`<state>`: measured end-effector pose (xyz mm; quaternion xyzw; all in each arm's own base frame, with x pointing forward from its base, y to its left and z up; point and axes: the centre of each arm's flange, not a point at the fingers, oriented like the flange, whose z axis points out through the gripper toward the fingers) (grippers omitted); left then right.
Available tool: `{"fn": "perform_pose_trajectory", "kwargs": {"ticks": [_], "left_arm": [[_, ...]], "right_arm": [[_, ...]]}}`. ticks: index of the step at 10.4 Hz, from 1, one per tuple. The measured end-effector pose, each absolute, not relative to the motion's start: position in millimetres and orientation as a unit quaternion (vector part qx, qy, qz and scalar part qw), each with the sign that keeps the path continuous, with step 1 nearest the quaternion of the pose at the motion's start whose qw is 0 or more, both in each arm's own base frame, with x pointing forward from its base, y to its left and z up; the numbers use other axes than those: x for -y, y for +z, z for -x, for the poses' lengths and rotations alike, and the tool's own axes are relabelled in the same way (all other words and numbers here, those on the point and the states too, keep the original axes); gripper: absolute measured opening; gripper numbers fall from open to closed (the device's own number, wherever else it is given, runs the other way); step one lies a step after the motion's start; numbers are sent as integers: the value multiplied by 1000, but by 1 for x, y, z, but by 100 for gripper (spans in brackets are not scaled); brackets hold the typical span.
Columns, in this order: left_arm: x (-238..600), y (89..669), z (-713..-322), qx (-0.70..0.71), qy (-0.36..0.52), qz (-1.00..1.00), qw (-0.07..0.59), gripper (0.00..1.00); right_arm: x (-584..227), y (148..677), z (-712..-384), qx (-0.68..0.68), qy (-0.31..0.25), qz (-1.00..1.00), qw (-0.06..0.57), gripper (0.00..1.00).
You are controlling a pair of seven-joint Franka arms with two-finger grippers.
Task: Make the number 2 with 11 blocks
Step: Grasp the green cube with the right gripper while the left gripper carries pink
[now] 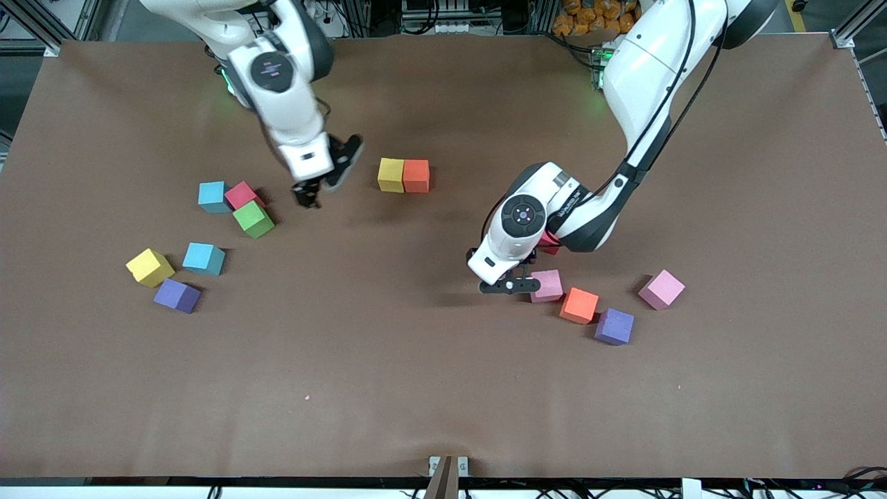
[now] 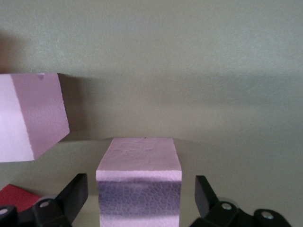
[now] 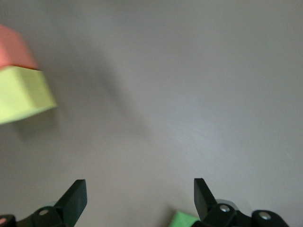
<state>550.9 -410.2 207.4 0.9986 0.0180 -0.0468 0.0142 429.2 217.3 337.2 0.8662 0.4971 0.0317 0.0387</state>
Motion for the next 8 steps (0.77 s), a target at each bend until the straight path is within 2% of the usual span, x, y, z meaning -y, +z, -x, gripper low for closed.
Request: {"fn": "perform_pose_trajectory", "kwargs": {"ticks": [2, 4, 7, 8], "left_arm": [[410, 199, -549, -20, -52, -998, 13, 100], [410, 191, -548, -22, -56, -998, 13, 100], [411, 192, -549, -55, -54, -997, 14, 61], [411, 194, -550, -83, -53, -995, 13, 59]], "right_arm": [[-166, 343, -455, -447, 47, -892, 42, 100], [-119, 329, -465, -393, 30, -918, 34, 100], [-63, 292, -465, -312, -6, -950, -5, 100], [-57, 283, -465, -296, -14, -955, -11, 100]]}}
